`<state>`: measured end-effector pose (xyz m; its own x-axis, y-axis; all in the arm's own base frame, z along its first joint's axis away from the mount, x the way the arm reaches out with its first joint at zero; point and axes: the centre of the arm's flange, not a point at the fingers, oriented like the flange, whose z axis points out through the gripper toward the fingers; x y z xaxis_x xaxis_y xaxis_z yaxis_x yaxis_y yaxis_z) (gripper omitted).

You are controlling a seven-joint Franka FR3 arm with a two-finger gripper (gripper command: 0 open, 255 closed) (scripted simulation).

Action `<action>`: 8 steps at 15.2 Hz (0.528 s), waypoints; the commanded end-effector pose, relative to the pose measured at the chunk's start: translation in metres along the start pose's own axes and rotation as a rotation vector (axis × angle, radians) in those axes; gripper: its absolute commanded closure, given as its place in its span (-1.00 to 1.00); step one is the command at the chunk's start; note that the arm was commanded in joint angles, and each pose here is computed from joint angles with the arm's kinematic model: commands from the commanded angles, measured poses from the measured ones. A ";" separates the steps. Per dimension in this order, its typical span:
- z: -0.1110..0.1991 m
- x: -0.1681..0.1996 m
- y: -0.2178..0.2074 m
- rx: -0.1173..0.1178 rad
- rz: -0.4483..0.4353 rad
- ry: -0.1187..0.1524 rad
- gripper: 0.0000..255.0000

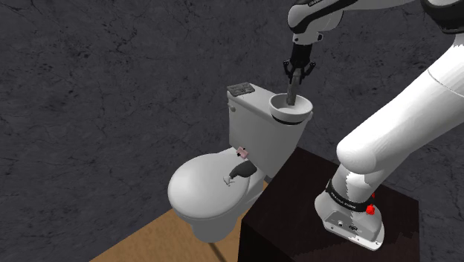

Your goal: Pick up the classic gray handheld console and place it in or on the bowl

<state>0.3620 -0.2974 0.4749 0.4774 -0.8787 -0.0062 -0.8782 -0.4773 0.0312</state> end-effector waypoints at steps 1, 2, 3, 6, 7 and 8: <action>0.010 0.000 0.000 0.001 0.000 0.001 1.00; 0.018 0.000 -0.001 0.001 0.000 0.001 1.00; 0.018 0.000 -0.001 0.001 0.000 0.001 1.00; 0.018 0.000 -0.001 0.001 0.000 0.001 1.00; 0.018 0.000 -0.001 0.001 0.000 0.001 1.00; 0.018 0.000 -0.001 0.001 0.000 0.001 1.00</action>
<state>0.3620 -0.2970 0.4569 0.4774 -0.8787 -0.0058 -0.8782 -0.4774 0.0310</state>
